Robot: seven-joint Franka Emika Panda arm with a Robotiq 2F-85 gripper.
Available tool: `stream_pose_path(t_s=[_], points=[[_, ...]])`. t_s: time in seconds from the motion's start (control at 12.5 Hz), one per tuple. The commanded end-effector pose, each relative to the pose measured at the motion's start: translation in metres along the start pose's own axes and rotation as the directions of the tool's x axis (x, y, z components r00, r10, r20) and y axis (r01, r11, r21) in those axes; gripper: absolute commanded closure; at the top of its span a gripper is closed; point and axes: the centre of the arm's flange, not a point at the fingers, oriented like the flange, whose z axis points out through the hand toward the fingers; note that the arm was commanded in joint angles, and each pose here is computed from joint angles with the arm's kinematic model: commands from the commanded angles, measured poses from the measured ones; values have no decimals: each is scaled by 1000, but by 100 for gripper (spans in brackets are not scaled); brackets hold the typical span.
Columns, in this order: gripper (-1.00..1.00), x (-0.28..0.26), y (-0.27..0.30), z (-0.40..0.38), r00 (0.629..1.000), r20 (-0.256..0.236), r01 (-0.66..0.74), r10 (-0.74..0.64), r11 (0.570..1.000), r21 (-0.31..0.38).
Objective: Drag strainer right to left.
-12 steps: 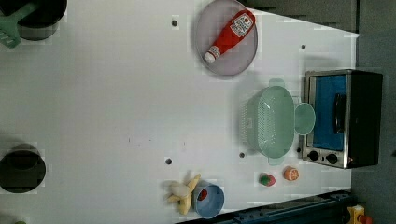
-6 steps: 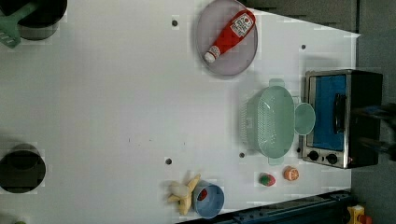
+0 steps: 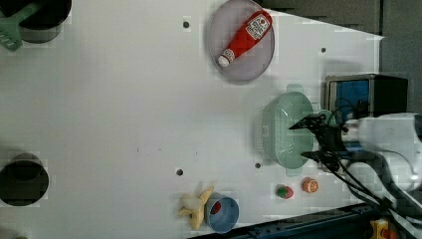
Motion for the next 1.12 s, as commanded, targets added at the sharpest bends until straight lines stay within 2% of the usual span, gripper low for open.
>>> stream_pose_path(t_s=[0.08, 0.32, 0.88, 1.12], points=[[-100, 14, -20, -5, 984, -30, -171, 177, 976, 133], [-100, 4, -33, 48, 954, -11, -295, 299, 946, 137], [-100, -17, -44, 92, 956, 3, -292, 295, 946, 142], [-100, -39, -53, 91, 934, 30, -358, 357, 923, 141]])
